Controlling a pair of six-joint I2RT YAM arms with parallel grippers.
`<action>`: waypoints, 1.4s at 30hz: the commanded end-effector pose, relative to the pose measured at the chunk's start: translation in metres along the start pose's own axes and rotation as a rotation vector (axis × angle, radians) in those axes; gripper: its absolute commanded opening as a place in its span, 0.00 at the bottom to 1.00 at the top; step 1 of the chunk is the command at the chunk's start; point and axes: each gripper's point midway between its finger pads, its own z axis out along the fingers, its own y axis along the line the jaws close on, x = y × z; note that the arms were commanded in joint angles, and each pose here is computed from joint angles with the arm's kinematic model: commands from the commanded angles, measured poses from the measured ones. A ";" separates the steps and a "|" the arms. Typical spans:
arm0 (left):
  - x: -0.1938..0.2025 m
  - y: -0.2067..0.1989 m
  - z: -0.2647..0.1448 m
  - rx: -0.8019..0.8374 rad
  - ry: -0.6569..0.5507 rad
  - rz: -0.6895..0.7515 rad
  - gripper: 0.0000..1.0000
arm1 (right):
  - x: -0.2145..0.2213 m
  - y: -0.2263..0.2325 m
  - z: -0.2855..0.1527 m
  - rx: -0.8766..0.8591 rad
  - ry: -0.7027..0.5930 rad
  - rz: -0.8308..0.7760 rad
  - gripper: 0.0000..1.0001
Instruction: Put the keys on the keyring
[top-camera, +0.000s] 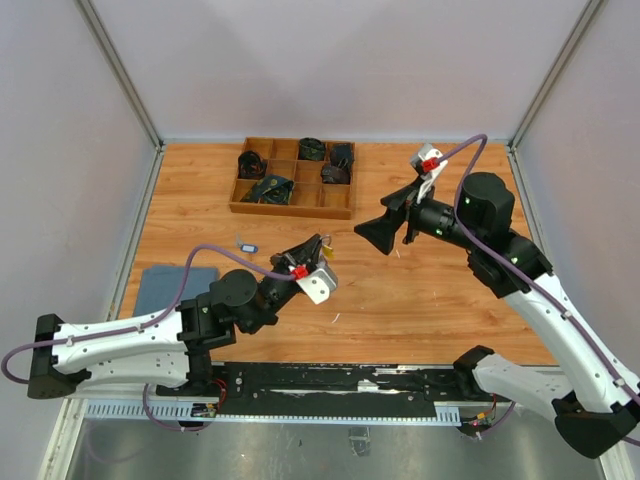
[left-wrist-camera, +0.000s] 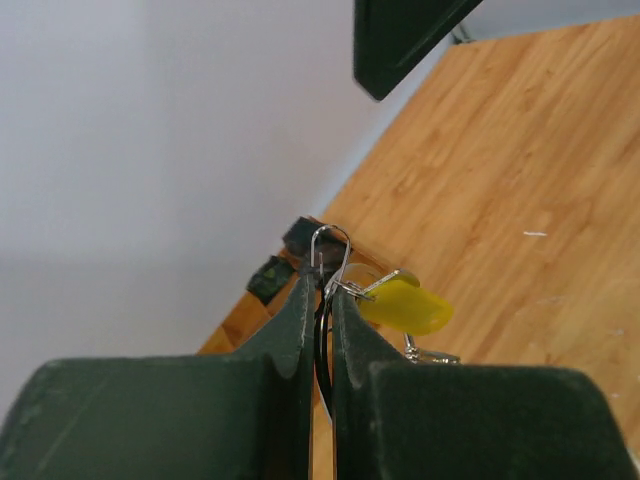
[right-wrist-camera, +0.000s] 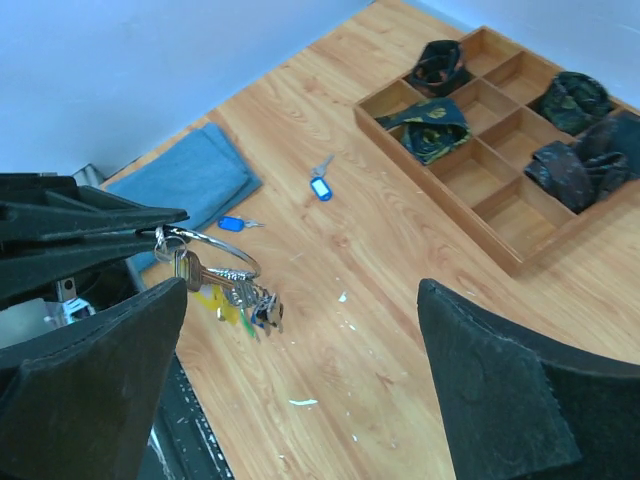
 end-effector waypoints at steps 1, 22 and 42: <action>-0.002 -0.016 0.004 0.114 0.005 -0.271 0.01 | -0.011 -0.020 -0.017 0.138 -0.091 -0.061 0.98; -0.026 -0.022 0.010 0.209 -0.063 -0.394 0.00 | 0.012 0.050 -0.002 -0.188 0.127 0.119 0.51; -0.028 -0.018 0.010 0.204 -0.063 -0.392 0.01 | 0.035 0.067 0.019 -0.239 0.244 0.112 0.27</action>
